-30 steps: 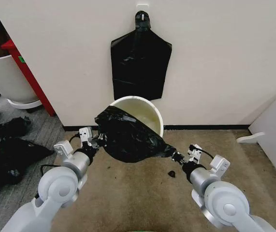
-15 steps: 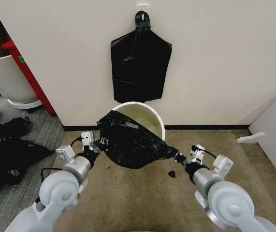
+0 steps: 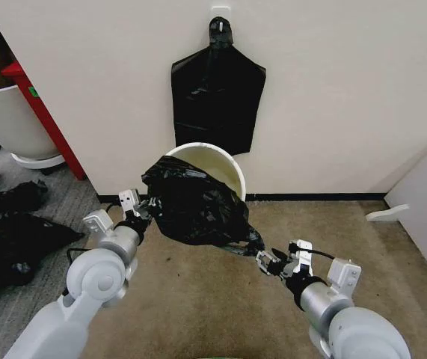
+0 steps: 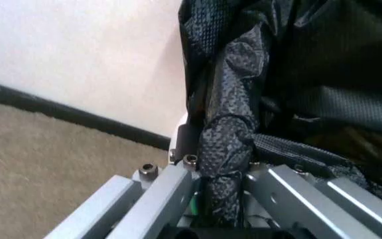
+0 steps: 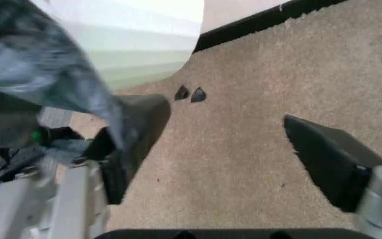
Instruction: Place the garbage bag over the trash bin.
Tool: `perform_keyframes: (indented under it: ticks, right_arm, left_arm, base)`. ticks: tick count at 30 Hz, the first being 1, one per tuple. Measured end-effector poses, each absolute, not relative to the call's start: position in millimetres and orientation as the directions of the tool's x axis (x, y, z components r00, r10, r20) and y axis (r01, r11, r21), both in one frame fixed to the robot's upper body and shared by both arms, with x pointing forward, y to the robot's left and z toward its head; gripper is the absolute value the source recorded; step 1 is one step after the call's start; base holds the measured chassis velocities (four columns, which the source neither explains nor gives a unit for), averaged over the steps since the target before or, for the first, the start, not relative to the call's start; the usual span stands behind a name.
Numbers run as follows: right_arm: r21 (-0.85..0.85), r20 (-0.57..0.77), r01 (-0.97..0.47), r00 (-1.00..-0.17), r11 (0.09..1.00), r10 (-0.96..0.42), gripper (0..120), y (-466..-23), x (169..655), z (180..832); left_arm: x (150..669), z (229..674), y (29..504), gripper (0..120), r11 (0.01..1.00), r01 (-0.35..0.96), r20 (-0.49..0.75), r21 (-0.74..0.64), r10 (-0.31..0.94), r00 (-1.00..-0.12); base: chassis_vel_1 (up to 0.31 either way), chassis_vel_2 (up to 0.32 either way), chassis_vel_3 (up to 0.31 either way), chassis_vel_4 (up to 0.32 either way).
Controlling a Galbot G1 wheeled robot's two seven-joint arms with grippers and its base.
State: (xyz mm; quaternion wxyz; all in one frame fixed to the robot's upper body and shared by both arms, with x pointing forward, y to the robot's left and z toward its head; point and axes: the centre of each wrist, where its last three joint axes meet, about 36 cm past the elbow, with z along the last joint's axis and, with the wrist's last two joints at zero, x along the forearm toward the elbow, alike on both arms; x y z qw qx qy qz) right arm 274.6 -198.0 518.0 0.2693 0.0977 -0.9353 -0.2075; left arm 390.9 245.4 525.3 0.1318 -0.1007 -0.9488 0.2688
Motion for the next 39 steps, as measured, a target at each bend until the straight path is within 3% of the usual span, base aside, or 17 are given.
perform_keyframes:
  ticks: [3,8,24,29,34,39]
  right_arm:
    - [0.453,0.457,-0.076,-0.836,0.888,-0.304,91,-200,281,511]
    - [0.457,0.442,-0.101,-0.836,0.884,-0.324,100,-203,283,507]
    - [0.515,0.370,-0.263,-0.790,0.816,-0.488,100,-239,279,495]
    - [0.542,0.350,-0.357,-0.727,0.761,-0.591,100,-278,279,474]
    - [0.537,0.357,-0.371,-0.714,0.758,-0.603,100,-297,278,446]
    - [0.508,0.242,-0.484,-0.713,0.712,-0.658,100,-293,276,473]
  left_arm:
    - [393,530,248,0,0.824,0.118,0.216,-0.554,0.279,-0.936]
    - [395,532,254,0,0.828,0.116,0.243,-0.549,0.291,-0.925]
    - [413,537,270,0,0.850,0.098,0.307,-0.518,0.291,-0.906]
    - [418,541,275,0,0.844,0.081,0.324,-0.529,0.290,-0.901]
    - [418,543,276,0,0.847,0.074,0.324,-0.527,0.281,-0.904]
    - [414,540,271,0,0.879,0.111,0.298,-0.463,0.272,-0.915]
  base:
    - [0.000,0.000,0.000,0.000]
    - [0.000,0.000,0.000,0.000]
    - [0.000,0.000,0.000,0.000]
    - [0.000,0.000,0.000,0.000]
    - [0.000,0.000,0.000,0.000]
    - [0.000,0.000,0.000,0.000]
